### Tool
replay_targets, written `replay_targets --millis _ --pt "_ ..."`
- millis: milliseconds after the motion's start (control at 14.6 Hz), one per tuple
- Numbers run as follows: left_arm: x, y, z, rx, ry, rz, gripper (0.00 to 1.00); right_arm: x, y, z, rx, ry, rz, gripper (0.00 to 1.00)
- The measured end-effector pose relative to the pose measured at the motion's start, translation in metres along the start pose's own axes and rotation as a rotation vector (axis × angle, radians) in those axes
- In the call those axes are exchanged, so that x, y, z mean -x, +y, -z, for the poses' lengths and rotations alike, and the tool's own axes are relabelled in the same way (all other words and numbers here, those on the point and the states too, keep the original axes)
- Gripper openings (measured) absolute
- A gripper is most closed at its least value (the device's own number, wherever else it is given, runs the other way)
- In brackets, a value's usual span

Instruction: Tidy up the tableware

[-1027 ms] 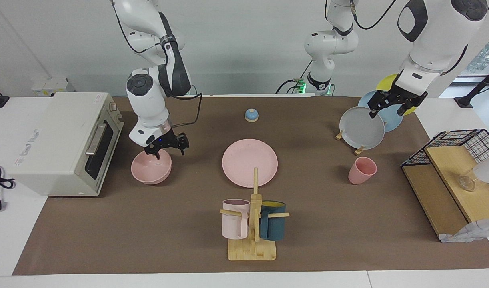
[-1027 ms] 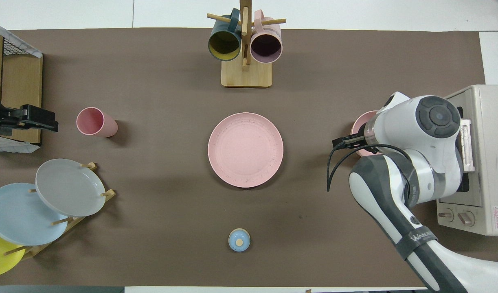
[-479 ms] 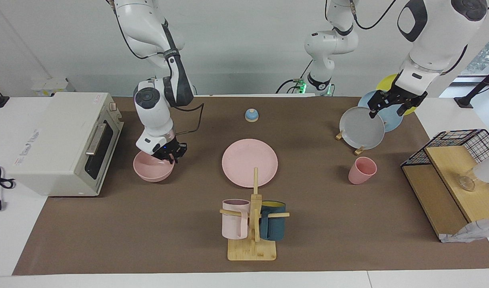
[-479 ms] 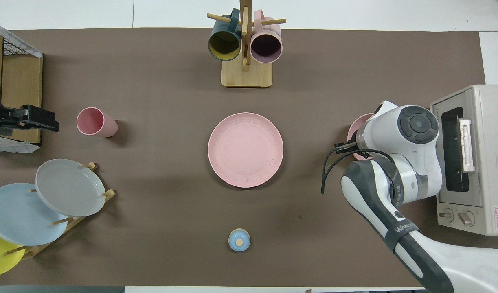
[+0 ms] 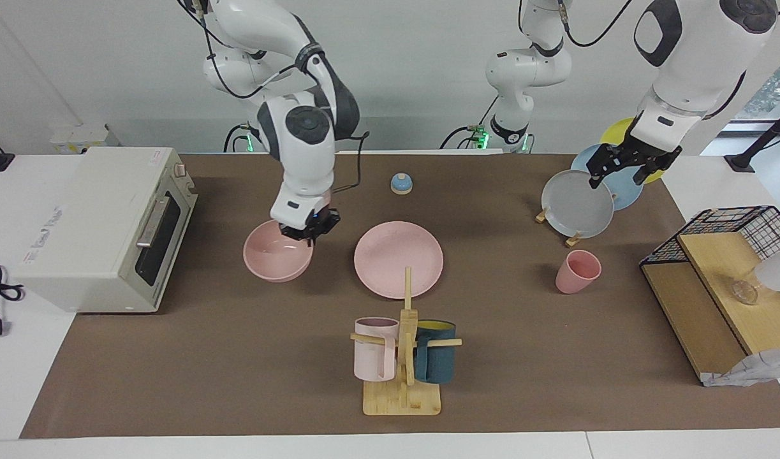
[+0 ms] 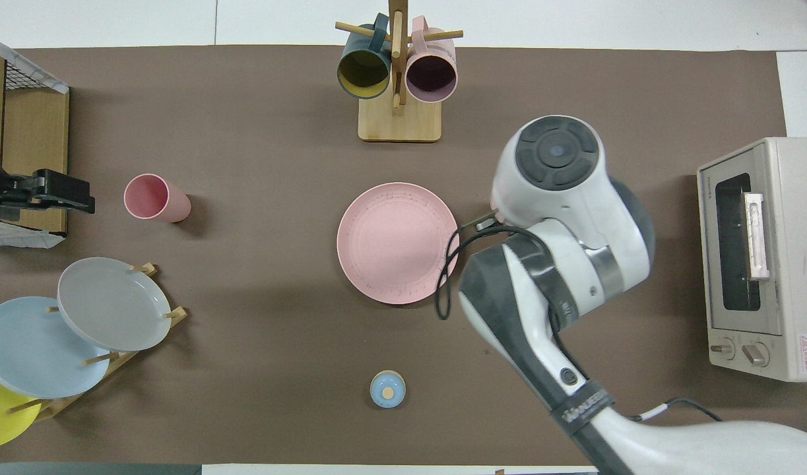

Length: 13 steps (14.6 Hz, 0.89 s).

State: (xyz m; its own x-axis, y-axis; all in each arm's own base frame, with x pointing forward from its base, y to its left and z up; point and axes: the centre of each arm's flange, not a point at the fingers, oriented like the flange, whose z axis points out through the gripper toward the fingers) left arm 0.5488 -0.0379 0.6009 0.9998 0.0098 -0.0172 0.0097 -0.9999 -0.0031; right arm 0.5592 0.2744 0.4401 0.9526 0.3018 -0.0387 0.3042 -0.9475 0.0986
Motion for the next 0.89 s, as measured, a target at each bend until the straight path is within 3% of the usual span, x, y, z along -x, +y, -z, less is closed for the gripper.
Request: replay_targets --millis 137,342,616,890 --pt "-0.006 0.001 -0.006 0.002 0.017 0.005 1.00 -0.006 -0.088 0.016 -0.043 0.007 -0.088 0.05" --pt "-0.039 0.009 -0.064 0.012 0.020 0.033 1.00 -0.012 -0.204 -0.015 -0.035 -0.004 -0.159 0.05" --pt "-0.087 0.023 -0.167 0.031 0.004 0.055 1.00 -0.033 -0.201 -0.035 -0.048 0.019 -0.193 0.05" --pt "-0.097 0.023 -0.189 0.034 -0.007 0.087 1.00 -0.037 -0.203 -0.038 -0.072 0.055 -0.193 0.05"
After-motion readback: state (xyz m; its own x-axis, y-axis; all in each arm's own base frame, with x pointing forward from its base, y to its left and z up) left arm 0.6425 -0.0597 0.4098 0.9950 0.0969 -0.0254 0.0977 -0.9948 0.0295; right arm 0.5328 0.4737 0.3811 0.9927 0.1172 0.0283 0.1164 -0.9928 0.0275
